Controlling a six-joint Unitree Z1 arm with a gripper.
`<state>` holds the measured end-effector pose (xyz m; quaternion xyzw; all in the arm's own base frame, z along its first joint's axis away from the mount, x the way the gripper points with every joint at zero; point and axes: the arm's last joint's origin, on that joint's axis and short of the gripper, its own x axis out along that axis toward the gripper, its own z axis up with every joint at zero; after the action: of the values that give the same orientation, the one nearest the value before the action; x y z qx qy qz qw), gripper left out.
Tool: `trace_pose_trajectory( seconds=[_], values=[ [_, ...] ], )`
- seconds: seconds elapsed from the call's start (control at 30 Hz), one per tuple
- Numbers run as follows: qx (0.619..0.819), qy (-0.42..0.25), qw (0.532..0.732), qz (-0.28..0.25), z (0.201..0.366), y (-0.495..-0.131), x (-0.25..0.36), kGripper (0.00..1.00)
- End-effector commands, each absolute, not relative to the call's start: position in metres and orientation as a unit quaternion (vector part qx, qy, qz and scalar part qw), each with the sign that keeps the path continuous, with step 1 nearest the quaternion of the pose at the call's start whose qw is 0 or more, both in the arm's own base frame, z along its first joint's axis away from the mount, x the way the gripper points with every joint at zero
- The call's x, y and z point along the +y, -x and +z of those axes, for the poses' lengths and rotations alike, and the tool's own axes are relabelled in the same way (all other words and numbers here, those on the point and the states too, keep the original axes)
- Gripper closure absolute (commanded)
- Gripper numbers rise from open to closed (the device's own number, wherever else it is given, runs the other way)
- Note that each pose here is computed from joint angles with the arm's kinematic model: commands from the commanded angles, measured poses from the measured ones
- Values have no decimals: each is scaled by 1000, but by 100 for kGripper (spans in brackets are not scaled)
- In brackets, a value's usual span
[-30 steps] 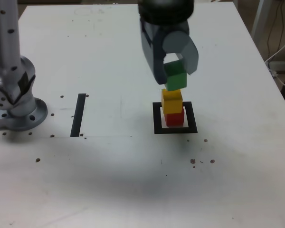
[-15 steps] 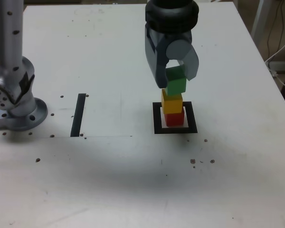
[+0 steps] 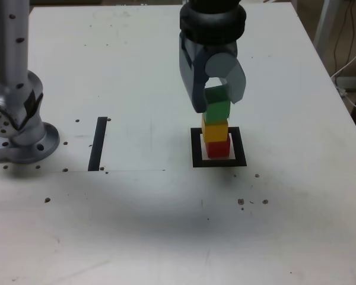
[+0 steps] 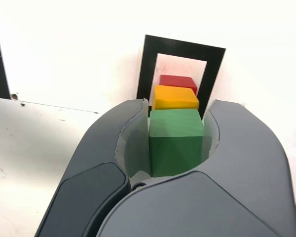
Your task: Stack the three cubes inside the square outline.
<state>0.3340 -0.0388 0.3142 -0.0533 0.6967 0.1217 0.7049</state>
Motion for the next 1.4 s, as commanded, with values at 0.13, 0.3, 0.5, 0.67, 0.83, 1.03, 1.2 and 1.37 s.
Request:
trace_pose_trajectory(
  seconds=[0.13, 0.3, 0.5, 0.67, 0.83, 1.03, 1.2, 1.37],
  values=[
    [697, 67, 702, 127, 313, -331, -38, 61],
    [695, 71, 704, 128, 314, -331, -38, 60],
    [692, 72, 707, 129, 315, -328, -38, 59],
    [692, 73, 706, 130, 315, -327, -37, 51],
    [694, 73, 704, 131, 312, -327, -36, 43],
    [689, 77, 708, 135, 313, -326, -36, 18],
    [680, 72, 715, 142, 315, -326, -35, 1],
    [679, 62, 717, 148, 319, -321, -33, 1]
  ],
)
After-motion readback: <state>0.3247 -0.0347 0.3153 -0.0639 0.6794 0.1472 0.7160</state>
